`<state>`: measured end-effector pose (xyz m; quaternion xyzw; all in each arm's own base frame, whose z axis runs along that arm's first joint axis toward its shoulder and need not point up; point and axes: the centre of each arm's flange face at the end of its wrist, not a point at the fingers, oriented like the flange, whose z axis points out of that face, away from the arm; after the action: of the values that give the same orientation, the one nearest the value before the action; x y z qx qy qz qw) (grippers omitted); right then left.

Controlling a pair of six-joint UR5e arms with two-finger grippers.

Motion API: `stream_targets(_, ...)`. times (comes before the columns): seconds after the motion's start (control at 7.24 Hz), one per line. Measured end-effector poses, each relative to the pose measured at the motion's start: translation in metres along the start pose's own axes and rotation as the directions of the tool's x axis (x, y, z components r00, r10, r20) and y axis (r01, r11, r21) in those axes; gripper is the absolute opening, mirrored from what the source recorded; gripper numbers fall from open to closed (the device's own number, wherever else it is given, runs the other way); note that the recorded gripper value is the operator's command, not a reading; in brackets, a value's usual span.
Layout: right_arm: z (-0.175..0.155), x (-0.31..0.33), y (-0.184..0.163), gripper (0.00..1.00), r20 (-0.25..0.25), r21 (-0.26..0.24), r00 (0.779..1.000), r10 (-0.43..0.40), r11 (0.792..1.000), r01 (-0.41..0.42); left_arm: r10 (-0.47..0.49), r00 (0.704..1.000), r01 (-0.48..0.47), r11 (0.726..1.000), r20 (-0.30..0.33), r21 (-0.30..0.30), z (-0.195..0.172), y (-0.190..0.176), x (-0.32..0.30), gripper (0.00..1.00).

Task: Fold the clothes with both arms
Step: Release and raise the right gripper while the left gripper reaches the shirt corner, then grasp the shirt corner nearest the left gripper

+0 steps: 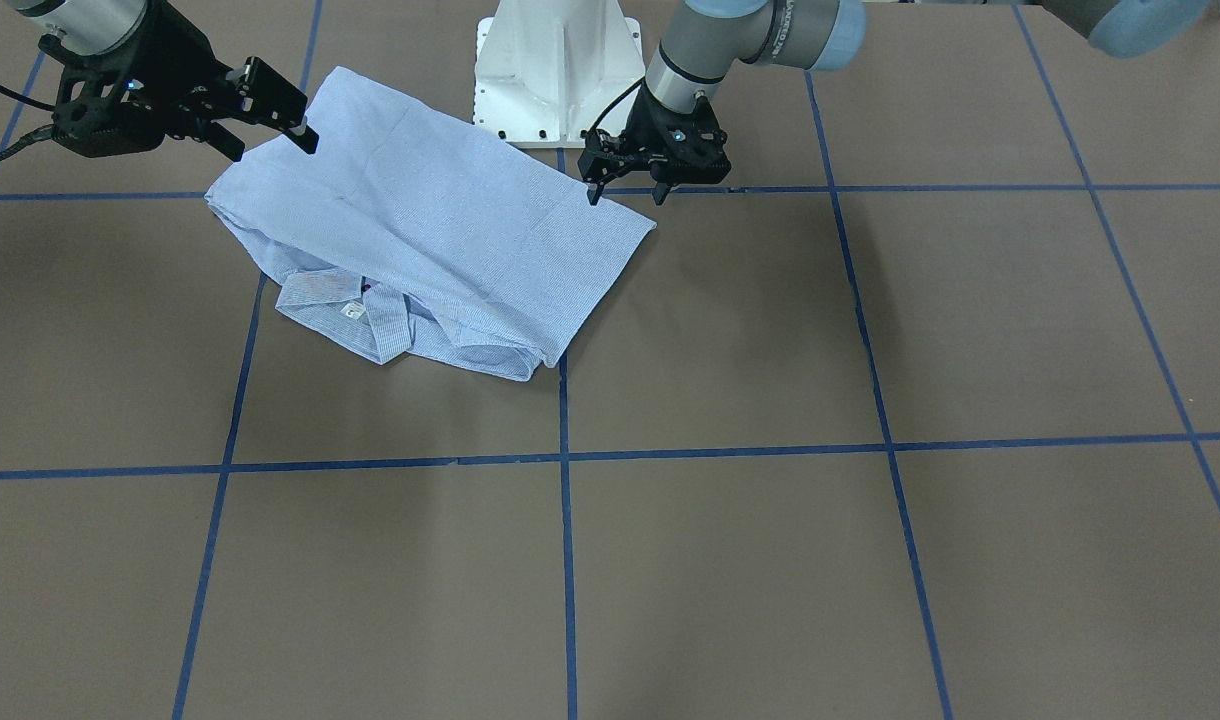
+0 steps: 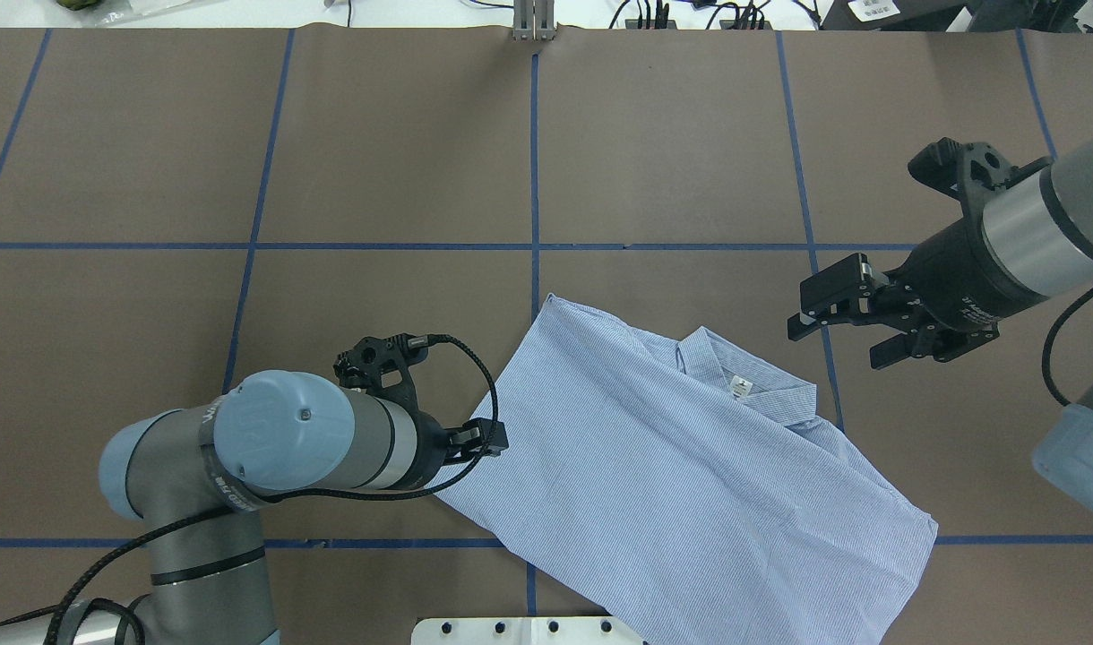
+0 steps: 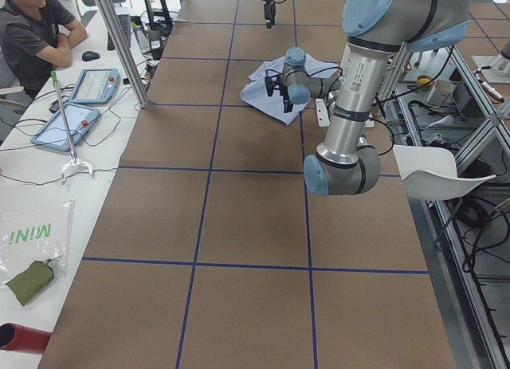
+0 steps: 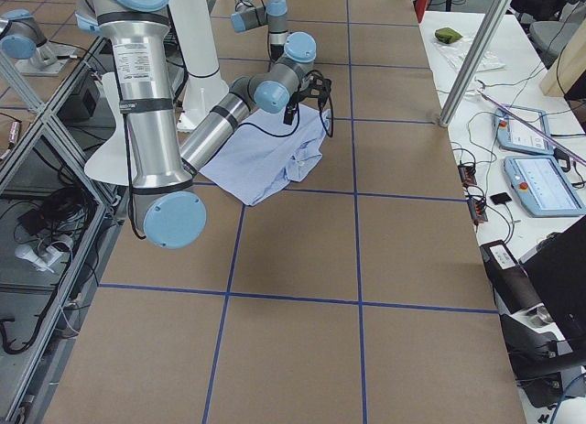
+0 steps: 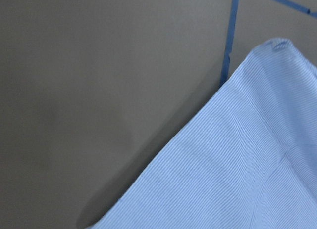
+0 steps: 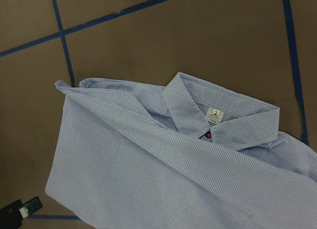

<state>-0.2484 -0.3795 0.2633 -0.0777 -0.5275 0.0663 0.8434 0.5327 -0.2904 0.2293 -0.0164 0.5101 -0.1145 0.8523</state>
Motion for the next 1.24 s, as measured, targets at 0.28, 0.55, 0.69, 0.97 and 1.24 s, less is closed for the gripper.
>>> stream_targets(0.28,-0.001,-0.003,-0.001,1.0,0.004,0.008,1.0,-0.004,1.0,0.004,-0.011,0.999,0.011,1.0,0.037,0.0,0.02,0.0,-0.008,0.95)
stream_targets(0.55,-0.001,-0.003,-0.002,1.0,0.0,0.017,1.0,-0.005,1.0,0.005,-0.013,0.999,0.013,1.0,0.053,0.0,0.028,0.0,-0.012,0.95)
stream_targets(0.69,0.0,-0.004,-0.002,1.0,-0.001,0.023,1.0,-0.007,1.0,0.007,-0.013,0.998,0.013,1.0,0.062,-0.002,0.033,0.001,-0.014,0.95)
stream_targets(0.97,0.0,-0.006,-0.002,1.0,-0.001,0.027,1.0,-0.01,1.0,0.01,-0.013,0.997,0.013,1.0,0.081,-0.007,0.045,0.003,-0.017,0.93)
stream_targets(1.24,-0.001,-0.006,-0.002,1.0,0.0,0.028,1.0,-0.011,1.0,0.011,-0.018,0.995,0.019,1.0,0.097,-0.007,0.054,0.003,-0.02,0.75)
